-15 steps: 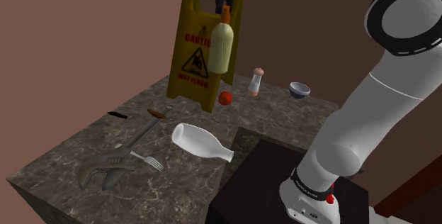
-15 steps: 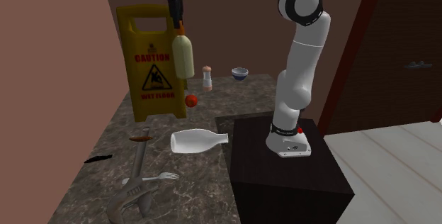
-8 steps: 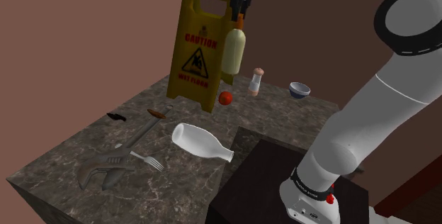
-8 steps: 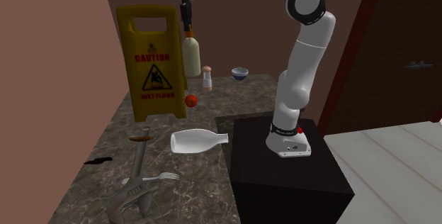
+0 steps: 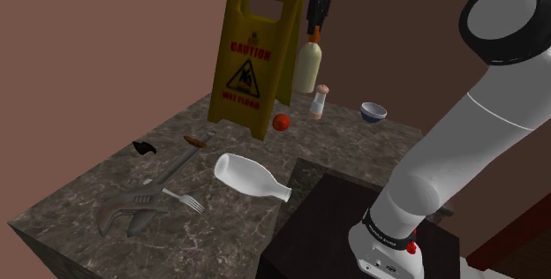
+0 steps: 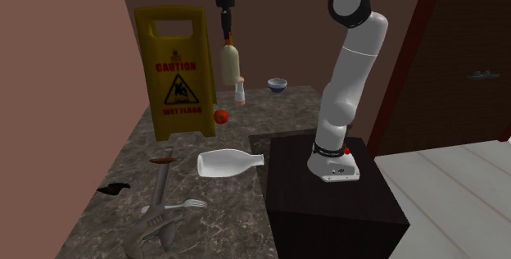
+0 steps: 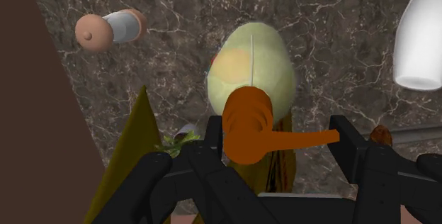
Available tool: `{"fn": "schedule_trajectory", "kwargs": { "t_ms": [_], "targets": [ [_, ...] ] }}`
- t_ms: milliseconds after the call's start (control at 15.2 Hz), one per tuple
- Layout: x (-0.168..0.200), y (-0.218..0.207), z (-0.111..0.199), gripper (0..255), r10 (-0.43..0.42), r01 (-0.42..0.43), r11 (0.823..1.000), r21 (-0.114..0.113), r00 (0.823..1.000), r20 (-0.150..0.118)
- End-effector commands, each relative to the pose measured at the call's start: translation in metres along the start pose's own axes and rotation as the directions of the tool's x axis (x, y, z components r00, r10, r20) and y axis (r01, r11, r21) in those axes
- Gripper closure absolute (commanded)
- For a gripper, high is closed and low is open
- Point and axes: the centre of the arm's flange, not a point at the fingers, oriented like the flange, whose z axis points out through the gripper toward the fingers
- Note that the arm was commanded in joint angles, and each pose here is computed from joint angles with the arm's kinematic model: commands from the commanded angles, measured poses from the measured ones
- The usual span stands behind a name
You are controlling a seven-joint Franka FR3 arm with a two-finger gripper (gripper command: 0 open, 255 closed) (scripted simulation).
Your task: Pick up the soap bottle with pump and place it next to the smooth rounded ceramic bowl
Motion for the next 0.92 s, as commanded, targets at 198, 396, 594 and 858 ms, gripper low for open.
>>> {"fn": "schedule_trajectory", "kwargs": {
  "t_ms": [198, 396, 594, 858],
  "targets": [
    [-0.018, 0.059, 0.02, 255, -0.001, 0.001, 1.0, 0.0, 1.0, -0.001],
    [-0.029, 0.095, 0.032, 255, -0.001, 0.001, 1.0, 0.0, 1.0, -0.001],
    [-0.039, 0.131, 0.045, 255, -0.001, 0.001, 1.0, 0.0, 1.0, -0.001],
    [-0.054, 0.179, 0.061, 255, -0.001, 0.001, 1.0, 0.0, 1.0, -0.001]
  ]
}}
